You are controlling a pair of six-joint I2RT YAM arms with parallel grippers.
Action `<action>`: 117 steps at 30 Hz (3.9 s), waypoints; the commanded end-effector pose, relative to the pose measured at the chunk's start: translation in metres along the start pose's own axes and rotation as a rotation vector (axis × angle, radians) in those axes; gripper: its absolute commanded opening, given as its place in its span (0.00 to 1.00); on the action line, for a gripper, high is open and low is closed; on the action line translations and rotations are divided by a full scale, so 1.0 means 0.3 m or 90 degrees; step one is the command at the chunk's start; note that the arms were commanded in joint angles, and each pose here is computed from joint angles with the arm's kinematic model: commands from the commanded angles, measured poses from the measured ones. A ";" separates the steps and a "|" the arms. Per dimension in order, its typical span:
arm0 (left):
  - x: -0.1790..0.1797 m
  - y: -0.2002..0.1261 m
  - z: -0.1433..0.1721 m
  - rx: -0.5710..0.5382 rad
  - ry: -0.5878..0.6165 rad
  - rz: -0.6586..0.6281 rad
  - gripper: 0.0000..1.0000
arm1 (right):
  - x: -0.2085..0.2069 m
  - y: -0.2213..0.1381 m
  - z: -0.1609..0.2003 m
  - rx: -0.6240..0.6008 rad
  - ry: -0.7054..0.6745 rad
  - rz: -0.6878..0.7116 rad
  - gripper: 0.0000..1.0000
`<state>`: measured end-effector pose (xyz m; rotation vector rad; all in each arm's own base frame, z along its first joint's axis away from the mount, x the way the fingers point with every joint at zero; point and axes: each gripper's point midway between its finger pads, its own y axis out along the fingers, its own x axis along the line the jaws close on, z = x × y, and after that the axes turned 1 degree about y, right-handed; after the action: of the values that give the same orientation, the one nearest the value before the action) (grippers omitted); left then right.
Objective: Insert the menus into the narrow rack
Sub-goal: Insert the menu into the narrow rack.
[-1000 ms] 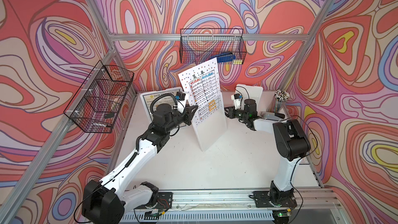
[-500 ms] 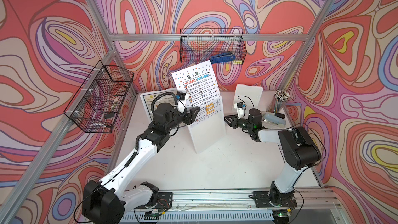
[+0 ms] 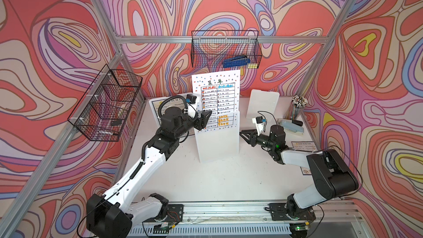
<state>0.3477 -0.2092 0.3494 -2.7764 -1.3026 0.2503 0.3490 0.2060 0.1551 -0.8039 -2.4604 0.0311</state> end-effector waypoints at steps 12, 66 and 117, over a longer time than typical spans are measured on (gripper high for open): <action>-0.031 0.000 -0.055 -0.008 0.019 0.039 0.52 | 0.161 -0.150 -0.282 -0.118 -0.068 0.048 0.42; 0.048 -0.074 0.041 0.043 -0.011 -0.064 0.01 | 0.297 0.073 -0.528 -0.049 -0.183 -0.111 0.00; 0.101 -0.126 -0.002 0.013 0.013 -0.131 0.12 | 0.443 -0.016 -0.606 -0.073 -0.211 -0.172 0.00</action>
<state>0.3433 -0.1676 0.3410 -2.5664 -1.5285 0.2397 0.3633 0.2477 0.3619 -0.5934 -2.8449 -0.0428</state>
